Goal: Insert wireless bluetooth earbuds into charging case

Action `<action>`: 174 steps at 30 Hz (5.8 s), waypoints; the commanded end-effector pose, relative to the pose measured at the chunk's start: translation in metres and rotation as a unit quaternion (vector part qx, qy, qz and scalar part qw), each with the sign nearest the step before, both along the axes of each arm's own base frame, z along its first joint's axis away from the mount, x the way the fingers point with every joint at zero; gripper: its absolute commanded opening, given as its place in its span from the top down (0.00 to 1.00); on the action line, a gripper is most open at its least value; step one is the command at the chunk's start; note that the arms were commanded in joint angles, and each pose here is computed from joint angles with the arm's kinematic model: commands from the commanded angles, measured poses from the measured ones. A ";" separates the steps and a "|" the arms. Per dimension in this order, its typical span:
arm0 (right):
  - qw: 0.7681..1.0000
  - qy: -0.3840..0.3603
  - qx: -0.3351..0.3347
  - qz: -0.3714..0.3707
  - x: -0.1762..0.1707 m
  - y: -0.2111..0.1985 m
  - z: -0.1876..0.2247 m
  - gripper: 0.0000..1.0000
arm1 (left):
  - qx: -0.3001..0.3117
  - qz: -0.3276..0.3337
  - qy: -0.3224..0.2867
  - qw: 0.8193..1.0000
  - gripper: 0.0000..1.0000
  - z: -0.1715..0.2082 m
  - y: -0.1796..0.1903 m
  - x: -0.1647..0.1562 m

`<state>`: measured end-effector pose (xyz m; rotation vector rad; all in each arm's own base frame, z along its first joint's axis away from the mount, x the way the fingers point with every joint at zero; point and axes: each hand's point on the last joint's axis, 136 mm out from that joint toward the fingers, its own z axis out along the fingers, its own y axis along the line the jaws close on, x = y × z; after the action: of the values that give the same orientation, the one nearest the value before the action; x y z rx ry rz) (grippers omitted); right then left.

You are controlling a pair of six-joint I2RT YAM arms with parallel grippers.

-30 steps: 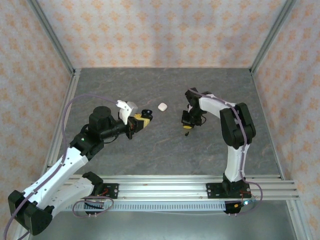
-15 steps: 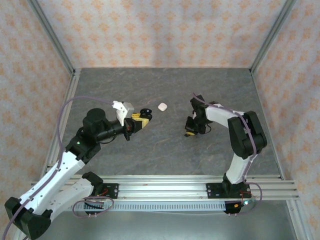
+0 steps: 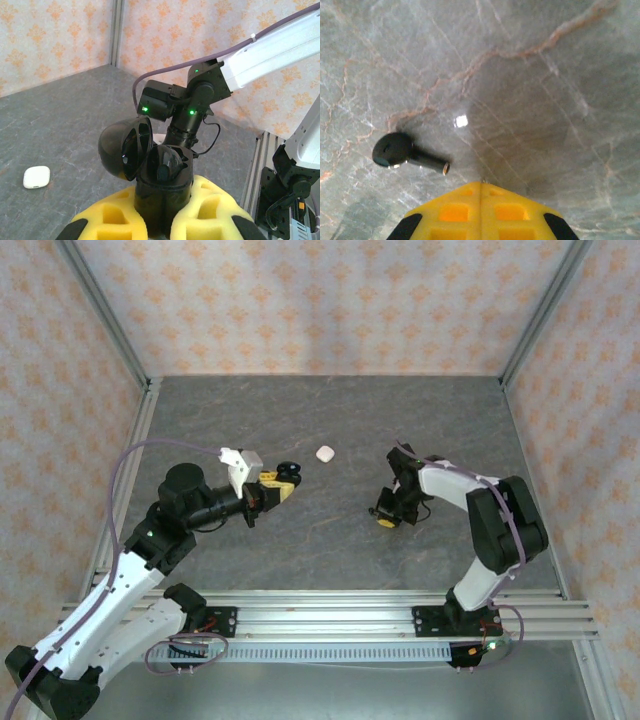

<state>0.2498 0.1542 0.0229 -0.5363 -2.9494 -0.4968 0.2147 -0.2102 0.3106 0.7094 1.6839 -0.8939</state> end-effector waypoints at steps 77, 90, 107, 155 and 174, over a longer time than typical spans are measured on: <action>0.944 0.022 -0.098 0.314 0.023 0.032 -0.012 0.79 | 0.030 -0.006 0.016 0.999 1.00 -0.009 -0.005 0.006; 0.962 -0.034 -0.084 0.256 0.038 0.042 0.023 0.91 | 0.021 -0.007 0.001 1.000 1.00 0.000 -0.007 0.009; 0.965 -0.236 0.007 0.113 0.063 0.059 0.190 0.96 | -0.045 0.003 -0.064 0.997 1.00 0.055 -0.013 0.024; 0.779 -0.526 0.339 0.050 -0.001 0.166 0.442 0.97 | -0.123 0.039 -0.088 0.988 1.00 0.113 -0.016 0.051; 0.792 -0.511 0.331 0.047 0.004 0.171 0.429 0.97 | -0.134 0.042 -0.085 0.986 1.00 0.115 -0.014 0.049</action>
<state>0.2533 0.3242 0.4451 0.0448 -3.2146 -2.2498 0.2730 -0.2272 0.3998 0.5254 1.4756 -0.9401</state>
